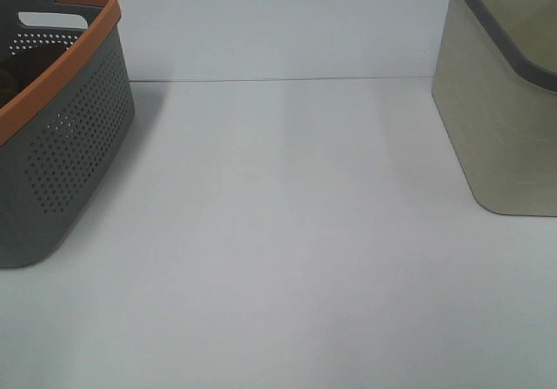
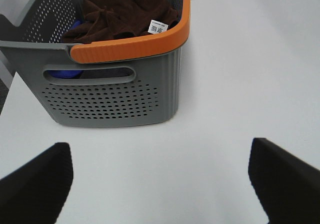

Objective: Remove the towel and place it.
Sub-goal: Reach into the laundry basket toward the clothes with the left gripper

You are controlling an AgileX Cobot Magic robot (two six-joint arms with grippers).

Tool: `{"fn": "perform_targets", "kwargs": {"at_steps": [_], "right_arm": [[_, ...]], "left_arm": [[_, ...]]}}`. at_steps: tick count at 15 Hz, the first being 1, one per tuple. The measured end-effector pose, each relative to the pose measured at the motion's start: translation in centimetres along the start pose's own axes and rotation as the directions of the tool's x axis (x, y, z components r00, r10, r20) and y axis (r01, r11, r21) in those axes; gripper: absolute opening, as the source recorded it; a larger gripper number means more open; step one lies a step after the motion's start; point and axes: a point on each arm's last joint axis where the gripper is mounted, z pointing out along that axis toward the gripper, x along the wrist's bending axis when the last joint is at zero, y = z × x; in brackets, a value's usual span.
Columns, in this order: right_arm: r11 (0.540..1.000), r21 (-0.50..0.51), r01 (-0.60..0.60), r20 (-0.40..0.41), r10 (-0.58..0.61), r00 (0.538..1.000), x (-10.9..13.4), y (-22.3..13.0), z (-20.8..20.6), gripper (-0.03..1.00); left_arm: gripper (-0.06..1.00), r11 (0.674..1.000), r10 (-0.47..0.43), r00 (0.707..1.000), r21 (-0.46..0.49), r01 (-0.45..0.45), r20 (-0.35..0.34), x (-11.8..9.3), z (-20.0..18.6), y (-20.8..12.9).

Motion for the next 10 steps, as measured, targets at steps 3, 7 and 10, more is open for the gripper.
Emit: {"fn": "perform_targets", "kwargs": {"at_steps": [3, 7, 10], "right_arm": [[1.0, 0.0, 0.0, 0.0, 0.0, 1.0, 0.0, 0.0, 0.0, 0.76], [1.0, 0.0, 0.0, 0.0, 0.0, 1.0, 0.0, 0.0, 0.0, 0.76], [1.0, 0.0, 0.0, 0.0, 0.0, 1.0, 0.0, 0.0, 0.0, 0.76]], "left_arm": [[0.89, 1.0, 0.0, 1.0, 0.0, 0.0, 0.0, 0.0, 0.0, 0.0], [0.89, 1.0, 0.0, 1.0, 0.0, 0.0, 0.0, 0.0, 0.0, 0.0], [0.89, 1.0, 0.0, 1.0, 0.0, 0.0, 0.0, 0.0, 0.0, 0.0]]}}
